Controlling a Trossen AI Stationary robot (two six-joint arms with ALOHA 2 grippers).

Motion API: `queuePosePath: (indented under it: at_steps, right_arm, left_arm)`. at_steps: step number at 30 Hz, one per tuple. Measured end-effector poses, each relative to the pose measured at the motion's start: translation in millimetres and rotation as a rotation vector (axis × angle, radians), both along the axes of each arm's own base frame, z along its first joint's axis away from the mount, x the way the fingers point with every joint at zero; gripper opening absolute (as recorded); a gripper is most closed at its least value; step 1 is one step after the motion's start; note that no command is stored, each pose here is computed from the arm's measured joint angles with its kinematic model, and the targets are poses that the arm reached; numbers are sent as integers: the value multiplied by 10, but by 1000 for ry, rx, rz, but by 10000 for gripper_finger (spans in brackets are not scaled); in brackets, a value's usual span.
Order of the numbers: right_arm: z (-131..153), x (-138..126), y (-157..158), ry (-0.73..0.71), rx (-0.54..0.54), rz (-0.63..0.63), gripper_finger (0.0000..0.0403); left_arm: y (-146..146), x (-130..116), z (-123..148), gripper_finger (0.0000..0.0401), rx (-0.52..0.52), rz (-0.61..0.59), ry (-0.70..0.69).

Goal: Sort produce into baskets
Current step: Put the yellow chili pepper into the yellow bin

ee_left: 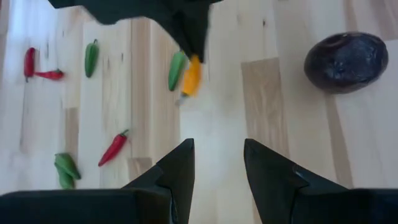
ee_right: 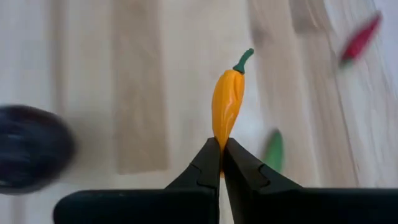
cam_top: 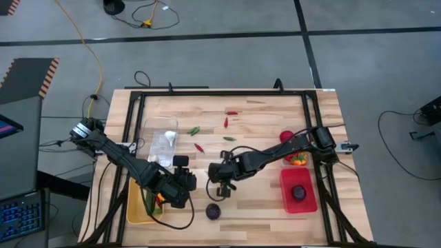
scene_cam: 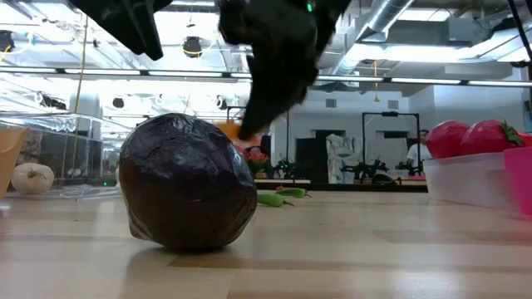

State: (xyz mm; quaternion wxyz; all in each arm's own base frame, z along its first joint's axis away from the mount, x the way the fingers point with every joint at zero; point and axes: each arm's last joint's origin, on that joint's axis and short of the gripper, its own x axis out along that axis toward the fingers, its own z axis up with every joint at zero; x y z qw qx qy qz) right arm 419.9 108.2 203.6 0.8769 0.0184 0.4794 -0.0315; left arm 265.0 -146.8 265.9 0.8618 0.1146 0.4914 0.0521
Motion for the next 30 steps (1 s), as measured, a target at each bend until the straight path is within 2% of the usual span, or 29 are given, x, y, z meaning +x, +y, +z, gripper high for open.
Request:
queuePosePath:
  at_steps: [11, 24, 30]
  right_arm:
    - [269, 125, 373, -270, -67, 241, 41]
    - [287, 137, 389, -295, -70, 249, 41]
    - [287, 137, 387, -295, -70, 248, 41]
  left_arm:
    - [-1, 0, 0, 127, 2, -9, 3]
    - [-23, 6, -2, 123, -48, -31, 17]
    - [-28, 9, -1, 77, -45, -62, 22]
